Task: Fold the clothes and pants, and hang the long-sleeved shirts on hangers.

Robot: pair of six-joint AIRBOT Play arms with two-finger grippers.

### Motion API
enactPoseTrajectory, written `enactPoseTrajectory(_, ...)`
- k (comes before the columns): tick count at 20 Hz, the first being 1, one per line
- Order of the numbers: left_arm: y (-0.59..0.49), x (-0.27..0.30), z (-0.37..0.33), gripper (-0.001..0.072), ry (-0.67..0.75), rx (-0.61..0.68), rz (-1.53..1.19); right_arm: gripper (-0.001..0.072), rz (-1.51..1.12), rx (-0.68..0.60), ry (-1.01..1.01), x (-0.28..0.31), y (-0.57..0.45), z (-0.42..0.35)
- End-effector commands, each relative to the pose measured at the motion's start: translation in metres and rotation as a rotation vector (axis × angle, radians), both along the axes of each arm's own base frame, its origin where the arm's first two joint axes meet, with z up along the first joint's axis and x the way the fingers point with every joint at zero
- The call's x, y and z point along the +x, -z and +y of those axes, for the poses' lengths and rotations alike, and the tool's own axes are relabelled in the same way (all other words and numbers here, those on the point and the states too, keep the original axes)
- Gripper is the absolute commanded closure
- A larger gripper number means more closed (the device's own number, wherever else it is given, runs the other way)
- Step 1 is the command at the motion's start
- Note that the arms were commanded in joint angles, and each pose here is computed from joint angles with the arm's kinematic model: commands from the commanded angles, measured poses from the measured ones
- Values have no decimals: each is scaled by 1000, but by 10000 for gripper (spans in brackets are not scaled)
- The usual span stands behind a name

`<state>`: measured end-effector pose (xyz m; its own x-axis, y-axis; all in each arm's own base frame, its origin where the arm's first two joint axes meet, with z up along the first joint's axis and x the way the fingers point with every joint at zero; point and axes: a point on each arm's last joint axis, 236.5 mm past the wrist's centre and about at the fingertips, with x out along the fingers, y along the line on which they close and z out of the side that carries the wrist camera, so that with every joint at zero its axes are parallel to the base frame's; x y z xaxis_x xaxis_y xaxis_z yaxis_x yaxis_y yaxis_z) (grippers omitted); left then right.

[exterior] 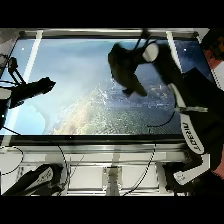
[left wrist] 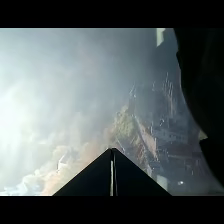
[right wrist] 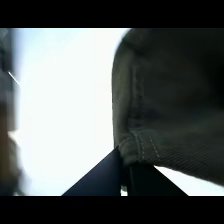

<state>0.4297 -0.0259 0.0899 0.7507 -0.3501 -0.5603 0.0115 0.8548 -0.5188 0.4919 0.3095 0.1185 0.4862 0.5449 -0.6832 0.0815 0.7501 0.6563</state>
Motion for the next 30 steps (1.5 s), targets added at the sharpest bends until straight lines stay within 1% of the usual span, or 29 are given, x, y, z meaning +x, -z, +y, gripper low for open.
enactPoseTrajectory(1, -2, 2, 2, 666, -10, 4, -10, 670, 142, -114, -195, -76, 65, 47)
enactPoseTrajectory(4, -3, 4, 5, 666, -22, 8, -20, 670, 145, -79, -331, -132, 87, 112)
enactPoseTrajectory(5, -3, 4, 5, 666, -22, 8, -20, 669, 158, -82, -381, -152, 96, 127)
enactPoseTrajectory(7, -3, 4, 5, 666, -22, 8, -20, 665, 164, -136, -441, -173, 113, 137)
enactPoseTrajectory(8, -3, 5, 5, 666, -24, 8, -21, 645, 144, -173, -458, -176, 118, 137)
enactPoseTrajectory(9, -3, 5, 6, 666, -25, 8, -21, 601, 129, -201, -466, -175, 120, 134)
enactPoseTrajectory(10, -3, 5, 6, 666, -25, 9, -22, 481, 130, -208, -467, -175, 120, 133)
enactPoseTrajectory(11, -3, 5, 6, 665, -25, 9, -22, 296, 128, -206, -458, -170, 118, 130)
enactPoseTrajectory(12, -4, 5, 6, 666, -27, 9, -23, 144, 122, -206, -448, -164, 115, 126)
enactPoseTrajectory(13, -4, 5, 6, 666, -27, 9, -23, 88, 109, -212, -450, -156, 109, 122)
enactPoseTrajectory(15, -3, 5, 6, 665, -27, 9, -23, 89, 83, -234, -465, -141, 96, 108)
enactPoseTrajectory(18, -3, 5, 6, 666, -25, 9, -21, 95, 20, -320, -515, -111, 72, 71)
enactPoseTrajectory(19, -2, 4, 4, 666, -19, 7, -16, 175, 17, -352, -511, -101, 66, 55)
enactPoseTrajectory(20, -2, 3, 4, 666, -17, 7, -14, 423, 14, -383, -502, -90, 60, 36)
enactPoseTrajectory(21, -2, 3, 4, 666, -18, 8, -14, 646, 1, -403, -494, -79, 56, 21)
enactPoseTrajectory(22, -1, 3, 5, 666, -13, 17, -16, 666, -16, -412, -480, -67, 52, 8)
enactPoseTrajectory(23, 0, 2, 4, 667, 6, 37, -21, 667, -27, -413, -457, -55, 51, -4)
enactPoseTrajectory(25, 5, -1, 3, 670, 4, 31, -7, 669, -37, -384, -392, -34, 47, -24)
enactPoseTrajectory(28, 35, -28, -2, 671, -20, -1, 60, 670, -49, -218, -379, -30, 35, -17)
enactPoseTrajectory(30, 62, -63, -8, 671, -37, -26, 113, 669, -60, -163, -369, -33, 35, -12)
